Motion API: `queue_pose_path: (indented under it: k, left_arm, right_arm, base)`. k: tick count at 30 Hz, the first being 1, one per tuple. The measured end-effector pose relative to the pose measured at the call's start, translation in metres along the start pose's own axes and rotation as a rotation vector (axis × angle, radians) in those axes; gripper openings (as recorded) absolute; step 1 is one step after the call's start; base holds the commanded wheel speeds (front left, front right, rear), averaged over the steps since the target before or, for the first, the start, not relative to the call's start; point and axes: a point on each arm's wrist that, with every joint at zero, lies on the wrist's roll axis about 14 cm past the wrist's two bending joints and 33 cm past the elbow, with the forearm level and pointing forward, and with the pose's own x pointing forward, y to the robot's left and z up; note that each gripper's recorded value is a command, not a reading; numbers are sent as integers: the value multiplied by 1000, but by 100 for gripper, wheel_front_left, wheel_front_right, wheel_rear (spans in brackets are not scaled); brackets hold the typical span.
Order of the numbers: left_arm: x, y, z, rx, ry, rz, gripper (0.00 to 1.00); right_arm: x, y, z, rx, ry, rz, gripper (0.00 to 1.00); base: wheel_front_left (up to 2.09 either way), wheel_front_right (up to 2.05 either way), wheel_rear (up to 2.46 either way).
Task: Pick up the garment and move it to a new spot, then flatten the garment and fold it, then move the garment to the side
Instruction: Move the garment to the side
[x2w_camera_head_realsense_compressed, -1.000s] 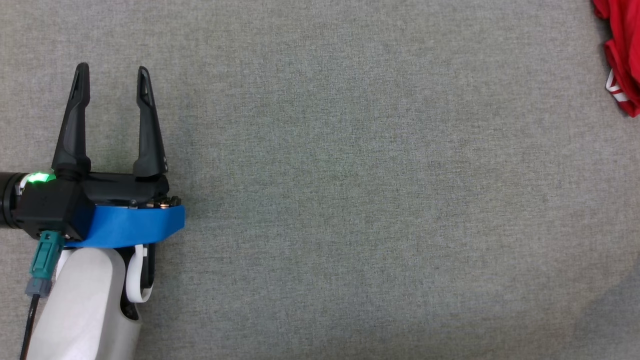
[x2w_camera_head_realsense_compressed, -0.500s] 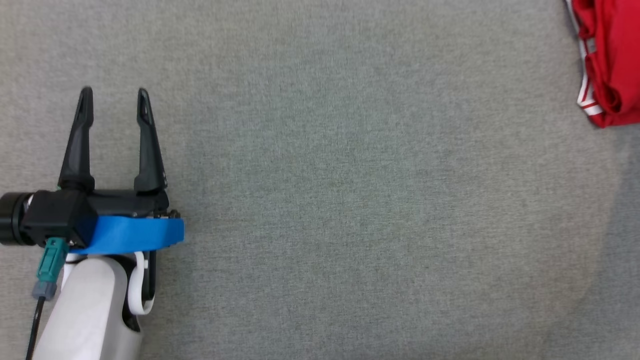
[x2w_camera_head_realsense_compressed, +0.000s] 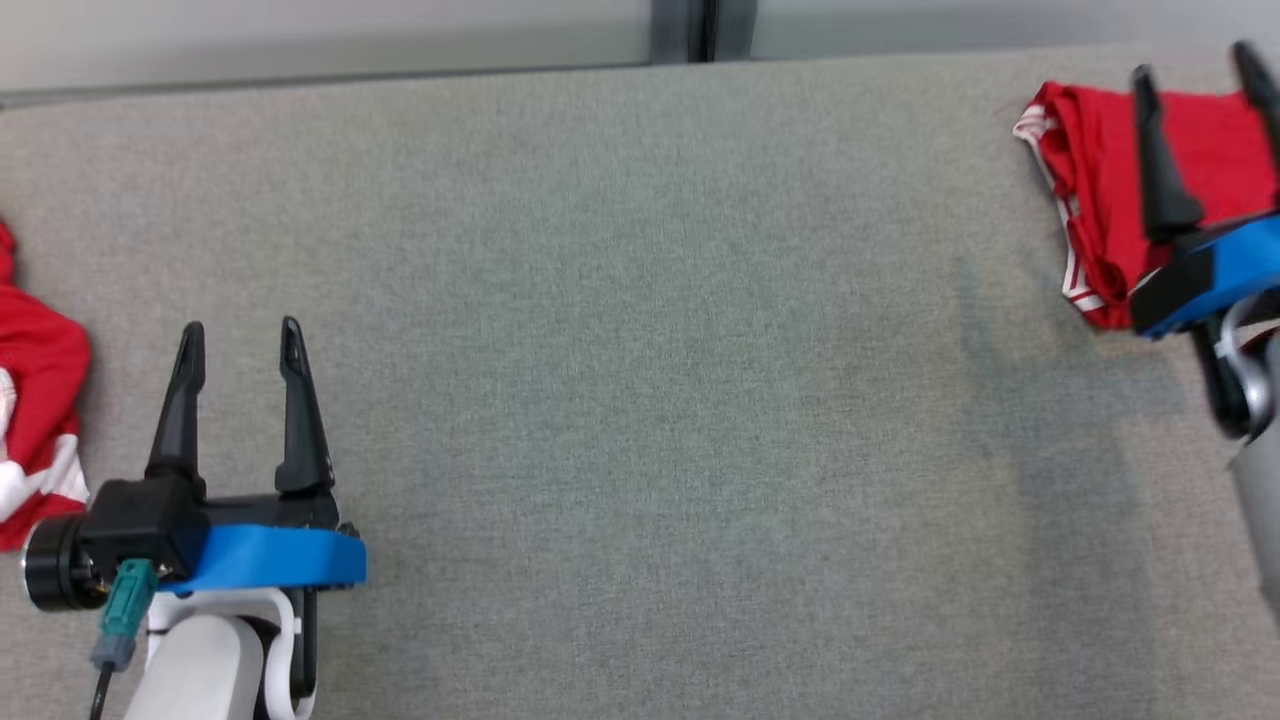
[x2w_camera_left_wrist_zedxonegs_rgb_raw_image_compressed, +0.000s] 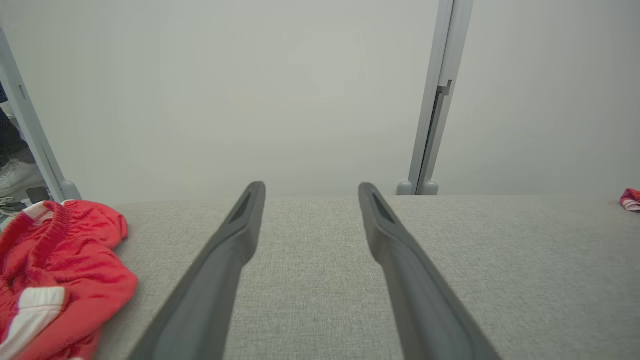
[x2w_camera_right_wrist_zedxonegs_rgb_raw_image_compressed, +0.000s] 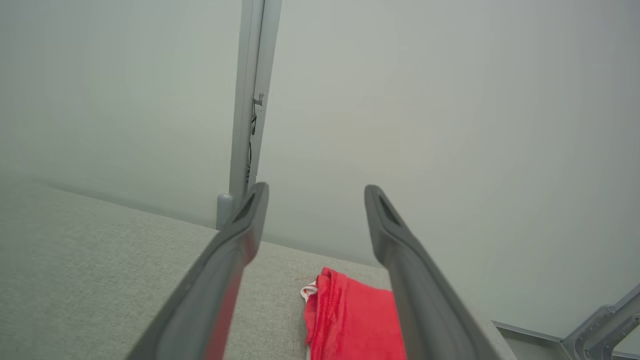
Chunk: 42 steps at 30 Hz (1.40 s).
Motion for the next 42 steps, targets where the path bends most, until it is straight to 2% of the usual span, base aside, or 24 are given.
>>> queue_pose_path:
  k: [6,12,28,42]
  left_arm:
    - [-22,3,9,-6,-6,19,100]
    - [-39,5,13,-14,-6,34,100]
    - [-62,3,15,-32,0,43,100]
    - [-77,3,21,-24,0,41,100]
  right_arm:
    - [-28,43,12,90,-35,70,100]
    - [-58,64,9,168,-31,88,100]
    - [-125,71,0,299,0,14,100]
    - [-154,81,0,312,36,-12,100]
  base:
    - [0,0,0]
    - [0,0,0]
    - [0,0,0]
    - [0,0,0]
